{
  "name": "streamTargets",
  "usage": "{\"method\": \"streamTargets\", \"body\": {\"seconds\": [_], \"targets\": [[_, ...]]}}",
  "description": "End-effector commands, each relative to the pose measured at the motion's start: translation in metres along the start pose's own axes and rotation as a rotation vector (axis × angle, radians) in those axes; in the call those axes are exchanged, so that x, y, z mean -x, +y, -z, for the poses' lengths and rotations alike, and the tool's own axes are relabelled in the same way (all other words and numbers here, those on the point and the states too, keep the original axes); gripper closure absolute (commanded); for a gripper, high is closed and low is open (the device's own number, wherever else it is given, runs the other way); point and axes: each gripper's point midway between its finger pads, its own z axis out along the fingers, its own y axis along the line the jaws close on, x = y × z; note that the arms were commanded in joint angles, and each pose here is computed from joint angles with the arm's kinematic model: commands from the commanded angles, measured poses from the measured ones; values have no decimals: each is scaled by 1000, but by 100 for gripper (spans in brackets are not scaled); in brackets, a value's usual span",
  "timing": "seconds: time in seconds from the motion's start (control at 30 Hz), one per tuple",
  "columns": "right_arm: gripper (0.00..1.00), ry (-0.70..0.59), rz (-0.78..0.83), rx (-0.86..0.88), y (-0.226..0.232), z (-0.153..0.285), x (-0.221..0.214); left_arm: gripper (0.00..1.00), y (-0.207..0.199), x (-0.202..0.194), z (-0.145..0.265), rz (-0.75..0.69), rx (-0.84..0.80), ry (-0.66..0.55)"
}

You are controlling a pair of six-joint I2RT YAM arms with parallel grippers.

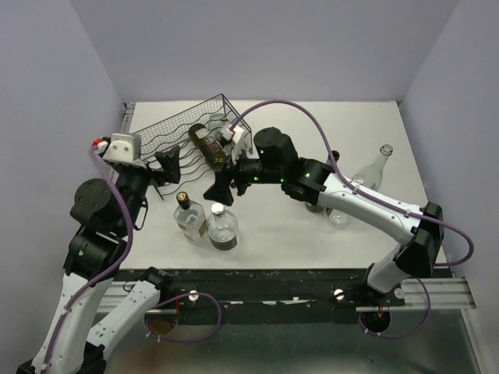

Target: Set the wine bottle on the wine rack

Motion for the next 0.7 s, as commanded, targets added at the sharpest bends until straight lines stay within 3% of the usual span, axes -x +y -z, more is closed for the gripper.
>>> {"method": "streamTargets", "body": {"seconds": [0.0, 0.43, 0.67], "targets": [[13, 13, 121, 54, 27, -18, -3, 1, 30, 35, 30, 58, 146, -133], [13, -16, 209, 23, 38, -72, -11, 1, 38, 44, 58, 76, 164, -162], [22, -6, 213, -7, 38, -91, -16, 1, 28, 48, 56, 67, 103, -199]]}}
